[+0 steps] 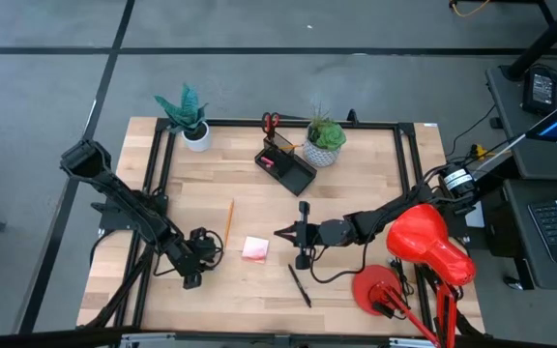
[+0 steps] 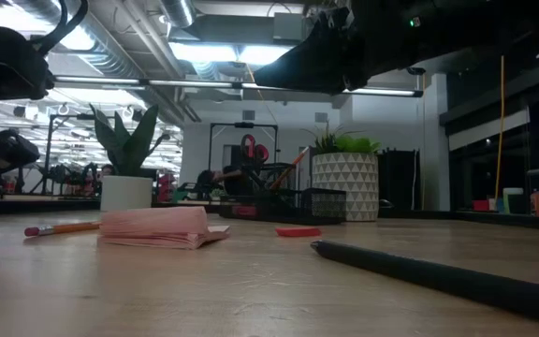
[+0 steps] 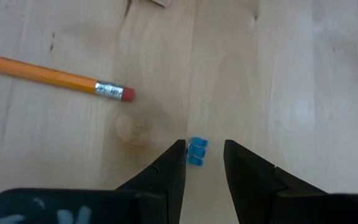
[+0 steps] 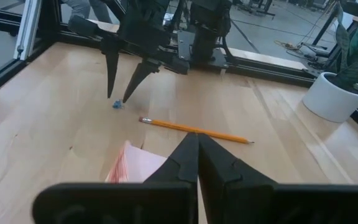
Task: Pick and place office supplies into organizer
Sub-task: Put the blue binder clip into the black desk organizer
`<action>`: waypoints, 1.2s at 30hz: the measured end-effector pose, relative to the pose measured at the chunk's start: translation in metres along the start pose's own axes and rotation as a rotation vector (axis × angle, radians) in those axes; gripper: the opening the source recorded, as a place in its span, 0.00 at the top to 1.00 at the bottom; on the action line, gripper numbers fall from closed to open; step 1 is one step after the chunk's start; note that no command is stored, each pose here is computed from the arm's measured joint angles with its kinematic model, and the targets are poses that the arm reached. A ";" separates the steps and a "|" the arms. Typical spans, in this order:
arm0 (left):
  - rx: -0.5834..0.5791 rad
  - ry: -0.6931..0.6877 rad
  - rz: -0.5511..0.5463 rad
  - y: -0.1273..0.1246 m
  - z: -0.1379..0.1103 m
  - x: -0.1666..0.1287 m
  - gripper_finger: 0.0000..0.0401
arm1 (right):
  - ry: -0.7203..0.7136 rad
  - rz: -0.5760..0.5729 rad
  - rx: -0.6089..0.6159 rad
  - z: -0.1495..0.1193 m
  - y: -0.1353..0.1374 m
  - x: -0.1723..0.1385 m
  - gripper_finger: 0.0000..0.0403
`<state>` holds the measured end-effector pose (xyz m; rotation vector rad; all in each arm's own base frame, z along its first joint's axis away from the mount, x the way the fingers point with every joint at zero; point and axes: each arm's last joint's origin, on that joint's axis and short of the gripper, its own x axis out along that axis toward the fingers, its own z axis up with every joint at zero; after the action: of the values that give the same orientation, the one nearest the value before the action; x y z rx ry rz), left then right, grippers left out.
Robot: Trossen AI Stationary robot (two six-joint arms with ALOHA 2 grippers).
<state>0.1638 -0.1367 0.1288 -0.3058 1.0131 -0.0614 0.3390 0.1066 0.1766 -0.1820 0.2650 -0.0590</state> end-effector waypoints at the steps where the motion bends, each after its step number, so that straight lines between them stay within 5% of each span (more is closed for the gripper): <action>1: 0.000 0.000 0.000 0.000 0.000 0.000 0.74 | 0.000 0.000 0.000 0.000 0.000 0.000 0.98; 36: -0.041 0.049 -0.012 0.009 0.007 0.002 0.75 | -0.001 0.000 0.001 0.000 0.000 0.000 0.98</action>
<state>0.1701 -0.1270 0.1276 -0.3492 1.0619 -0.0594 0.3389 0.1065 0.1769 -0.1814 0.2643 -0.0593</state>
